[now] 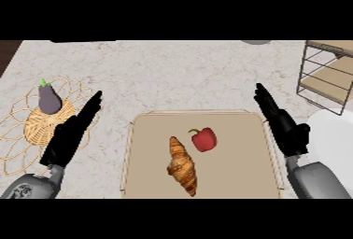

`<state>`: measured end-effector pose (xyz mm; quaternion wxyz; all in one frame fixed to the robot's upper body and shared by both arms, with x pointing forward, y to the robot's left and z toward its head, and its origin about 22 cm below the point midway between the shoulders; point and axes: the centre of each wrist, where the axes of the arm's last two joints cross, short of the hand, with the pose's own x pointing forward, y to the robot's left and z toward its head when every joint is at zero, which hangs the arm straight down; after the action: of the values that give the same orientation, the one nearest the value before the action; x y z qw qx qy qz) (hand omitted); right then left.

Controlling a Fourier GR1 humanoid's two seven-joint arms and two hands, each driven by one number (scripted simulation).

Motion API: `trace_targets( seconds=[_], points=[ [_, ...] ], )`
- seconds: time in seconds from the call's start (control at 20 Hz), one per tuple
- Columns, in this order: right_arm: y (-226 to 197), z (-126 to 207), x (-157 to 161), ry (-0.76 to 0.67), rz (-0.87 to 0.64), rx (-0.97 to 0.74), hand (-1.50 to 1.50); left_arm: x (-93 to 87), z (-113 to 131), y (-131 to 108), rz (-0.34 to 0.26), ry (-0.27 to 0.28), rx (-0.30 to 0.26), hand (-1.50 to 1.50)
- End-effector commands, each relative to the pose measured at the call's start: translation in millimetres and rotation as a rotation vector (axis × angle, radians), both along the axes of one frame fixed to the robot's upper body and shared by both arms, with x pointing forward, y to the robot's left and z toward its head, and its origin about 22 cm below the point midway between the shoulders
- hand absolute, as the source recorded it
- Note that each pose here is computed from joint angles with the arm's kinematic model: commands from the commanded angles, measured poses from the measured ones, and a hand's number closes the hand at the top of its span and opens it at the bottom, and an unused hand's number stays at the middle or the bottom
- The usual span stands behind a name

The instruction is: Pick the bell pepper from the tray and place it in the tiered shelf

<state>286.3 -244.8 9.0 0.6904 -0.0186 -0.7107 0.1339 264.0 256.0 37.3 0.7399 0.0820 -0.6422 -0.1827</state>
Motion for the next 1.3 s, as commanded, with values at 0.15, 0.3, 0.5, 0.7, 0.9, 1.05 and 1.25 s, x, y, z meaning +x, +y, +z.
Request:
trace_targets(
  seconds=[0.15,0.3,0.5,0.7,0.9,1.05,1.25],
  points=[
    [10,30,32,-0.052,0.112,0.115,-1.50,8.2,4,-4,0.017,-0.133,-0.056,0.00],
    [69,11,22,0.073,0.037,0.740,-1.50,12.7,0,-24,0.017,-0.129,-0.113,0.00],
    [-31,15,31,-0.160,-0.280,-0.240,1.50,17.7,1,-26,0.036,-0.152,-0.126,0.00],
    [11,-46,17,-0.229,-0.456,0.033,-1.50,11.2,-14,-31,0.009,-0.152,-0.153,0.00],
    [-25,-44,26,-0.336,-0.371,0.236,-1.50,14.5,-16,-35,0.020,-0.158,-0.160,0.00],
    [-9,-22,31,-0.247,-0.144,0.187,-1.50,20.3,-11,-38,0.045,-0.149,-0.153,0.00],
    [-12,-5,17,-0.204,0.004,-0.023,-1.50,13.6,-30,-24,0.039,-0.134,-0.150,0.00]
  ],
)
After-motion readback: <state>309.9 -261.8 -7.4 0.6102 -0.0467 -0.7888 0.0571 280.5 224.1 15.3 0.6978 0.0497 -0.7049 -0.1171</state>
